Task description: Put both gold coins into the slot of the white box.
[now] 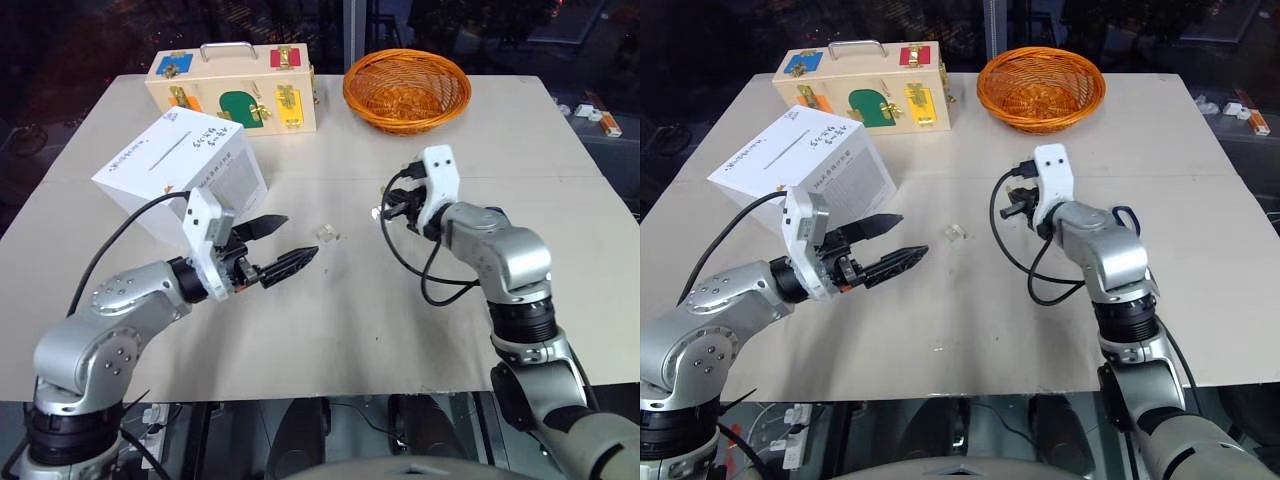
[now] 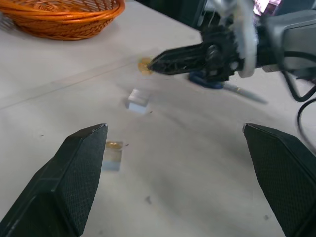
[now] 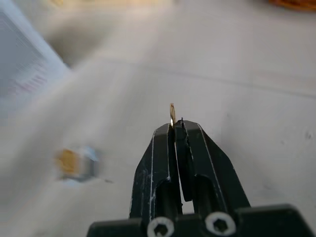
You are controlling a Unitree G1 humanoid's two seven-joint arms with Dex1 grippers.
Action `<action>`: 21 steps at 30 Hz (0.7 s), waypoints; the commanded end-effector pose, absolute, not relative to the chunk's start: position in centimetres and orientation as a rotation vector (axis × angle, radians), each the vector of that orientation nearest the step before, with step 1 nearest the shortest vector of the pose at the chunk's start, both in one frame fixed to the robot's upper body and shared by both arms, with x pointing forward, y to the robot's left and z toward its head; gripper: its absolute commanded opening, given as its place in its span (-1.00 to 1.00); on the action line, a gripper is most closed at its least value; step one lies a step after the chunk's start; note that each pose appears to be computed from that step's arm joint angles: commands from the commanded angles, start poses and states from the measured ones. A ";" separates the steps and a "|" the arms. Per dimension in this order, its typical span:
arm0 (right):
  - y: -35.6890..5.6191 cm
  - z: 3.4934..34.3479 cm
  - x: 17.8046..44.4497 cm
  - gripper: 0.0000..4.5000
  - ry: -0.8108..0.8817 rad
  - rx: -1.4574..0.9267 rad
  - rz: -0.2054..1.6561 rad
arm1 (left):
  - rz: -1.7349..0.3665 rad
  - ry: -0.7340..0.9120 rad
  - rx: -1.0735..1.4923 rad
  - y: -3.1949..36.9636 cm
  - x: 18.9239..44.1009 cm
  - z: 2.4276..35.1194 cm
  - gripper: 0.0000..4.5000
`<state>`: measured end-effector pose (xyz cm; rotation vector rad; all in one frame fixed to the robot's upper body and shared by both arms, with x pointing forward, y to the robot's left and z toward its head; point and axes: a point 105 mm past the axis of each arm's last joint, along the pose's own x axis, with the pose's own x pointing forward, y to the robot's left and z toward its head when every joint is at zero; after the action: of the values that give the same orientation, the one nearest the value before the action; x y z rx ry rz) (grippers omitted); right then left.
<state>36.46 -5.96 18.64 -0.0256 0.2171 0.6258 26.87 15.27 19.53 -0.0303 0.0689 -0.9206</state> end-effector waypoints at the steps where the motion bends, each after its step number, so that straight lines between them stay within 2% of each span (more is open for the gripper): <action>1: -6.1 21.1 34.2 -0.96 0.152 0.089 0.768 | -0.969 0.035 -0.068 14.7 27.1 20.9 1.00; 3: -6.2 22.7 32.5 -0.96 0.119 0.163 0.874 | -1.001 0.030 -0.103 14.4 27.5 21.4 1.00; 6: -6.4 24.3 30.4 -1.00 0.094 0.221 1.003 | -1.052 0.033 -0.152 13.8 27.9 22.1 0.63; 8: -6.6 25.0 29.3 -1.00 0.091 0.234 1.063 | -1.106 0.042 -0.166 13.2 27.9 22.5 0.27; 11: -6.6 25.7 27.8 -1.00 0.090 0.225 1.140 | -1.199 0.050 -0.198 12.0 27.7 23.2 0.27; 16: -6.3 25.9 26.9 -1.00 0.094 0.200 1.176 | -1.319 0.059 -0.234 10.7 27.3 24.3 0.27; 21: -6.0 26.2 26.0 -1.00 0.080 0.201 1.217 | -1.351 0.061 -0.252 10.3 27.5 24.7 0.27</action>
<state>26.80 -6.00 25.16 0.2237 0.1335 1.1933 27.79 10.38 23.89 -0.2500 0.0914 -1.3241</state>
